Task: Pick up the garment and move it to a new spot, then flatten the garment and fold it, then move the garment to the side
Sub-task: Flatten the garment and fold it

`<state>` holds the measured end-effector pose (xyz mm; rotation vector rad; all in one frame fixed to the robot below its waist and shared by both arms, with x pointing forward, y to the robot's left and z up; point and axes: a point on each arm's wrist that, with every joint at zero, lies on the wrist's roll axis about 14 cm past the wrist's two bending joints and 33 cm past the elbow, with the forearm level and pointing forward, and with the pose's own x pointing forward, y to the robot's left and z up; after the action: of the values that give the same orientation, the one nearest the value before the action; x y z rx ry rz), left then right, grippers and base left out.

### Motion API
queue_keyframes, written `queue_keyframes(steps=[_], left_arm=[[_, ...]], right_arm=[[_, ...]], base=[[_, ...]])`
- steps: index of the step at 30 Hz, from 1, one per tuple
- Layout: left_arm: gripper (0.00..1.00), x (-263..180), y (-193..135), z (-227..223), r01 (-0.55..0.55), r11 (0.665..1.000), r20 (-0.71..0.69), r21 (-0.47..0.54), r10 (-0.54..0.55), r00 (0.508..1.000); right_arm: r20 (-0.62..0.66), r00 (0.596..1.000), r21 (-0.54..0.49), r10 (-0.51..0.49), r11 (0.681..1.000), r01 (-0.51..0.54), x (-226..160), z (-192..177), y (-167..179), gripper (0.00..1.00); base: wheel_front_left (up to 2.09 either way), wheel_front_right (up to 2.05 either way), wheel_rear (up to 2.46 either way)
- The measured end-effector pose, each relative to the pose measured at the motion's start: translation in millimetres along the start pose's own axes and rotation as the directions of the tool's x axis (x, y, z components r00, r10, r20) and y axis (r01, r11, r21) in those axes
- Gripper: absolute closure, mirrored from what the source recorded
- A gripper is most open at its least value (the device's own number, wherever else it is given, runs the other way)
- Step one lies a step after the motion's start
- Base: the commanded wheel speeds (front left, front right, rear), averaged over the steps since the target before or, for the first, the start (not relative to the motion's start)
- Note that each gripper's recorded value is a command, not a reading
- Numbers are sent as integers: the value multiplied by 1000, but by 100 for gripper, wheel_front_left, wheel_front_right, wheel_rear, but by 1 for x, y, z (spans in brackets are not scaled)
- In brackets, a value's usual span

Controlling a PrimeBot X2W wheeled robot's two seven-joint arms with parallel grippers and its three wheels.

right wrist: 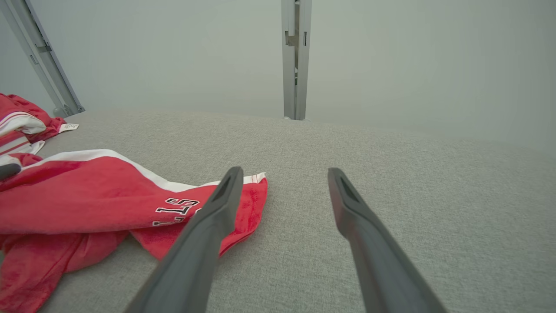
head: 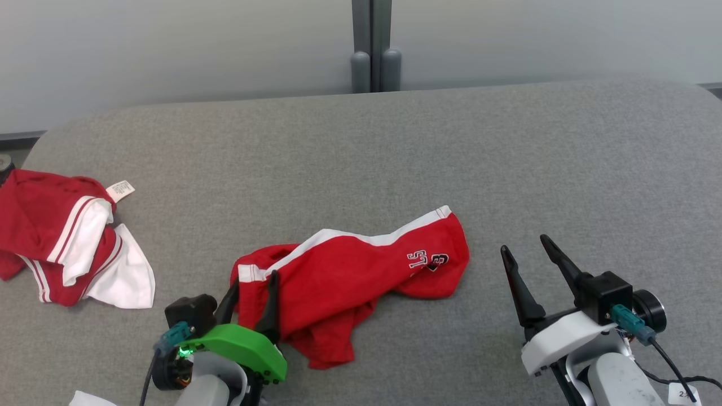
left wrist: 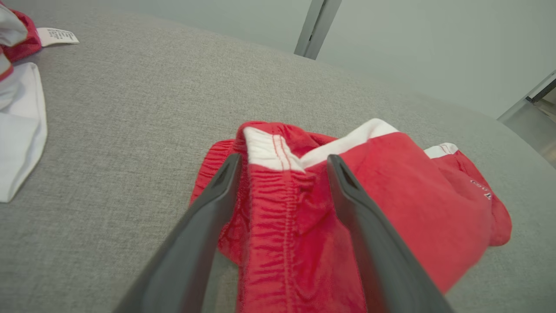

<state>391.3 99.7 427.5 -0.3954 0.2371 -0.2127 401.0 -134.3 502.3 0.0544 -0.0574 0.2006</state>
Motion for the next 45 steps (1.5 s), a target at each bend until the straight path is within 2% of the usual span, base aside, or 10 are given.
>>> queue_keyframes(steps=[5,10,11,13,14,15,19,33,44,45], left_arm=[[2,2,-4,0,6,998,-1,-55,-6,1000],[24,4,-6,7,16,997,21,-71,-15,1000],[32,4,-6,9,17,997,24,-74,-16,1000],[57,4,-4,9,14,997,24,-75,-12,1000],[64,4,-2,9,11,997,24,-78,-9,1000],[83,4,-1,9,9,997,24,-81,-7,1000],[100,5,1,17,4,995,48,-97,0,999],[100,16,7,18,3,997,45,-75,0,999],[100,27,10,8,6,997,11,-72,-5,1000],[100,27,12,6,0,997,8,-74,0,1000]], right_arm=[[-5,1000,2,5,1000,-5,0,-2,2,0],[-10,1000,3,10,1000,-10,1,-4,4,0],[-11,1000,4,12,1000,-12,1,-4,4,0],[-14,1000,5,15,1000,-15,2,-5,5,0],[-15,1000,6,17,1000,-17,2,-6,6,0],[-16,1000,8,18,1000,-18,3,-6,6,0],[-23,999,10,22,1000,-22,4,-9,7,0],[-124,987,-40,107,993,-112,69,-38,23,0],[-342,927,-51,150,983,-178,113,-95,38,0],[-358,921,-48,151,983,-179,113,-101,39,5]], base=[[0,0,0],[0,0,0],[0,0,0],[0,0,0],[0,0,0],[0,0,0],[0,0,0],[0,0,0],[0,0,0],[0,0,0]])
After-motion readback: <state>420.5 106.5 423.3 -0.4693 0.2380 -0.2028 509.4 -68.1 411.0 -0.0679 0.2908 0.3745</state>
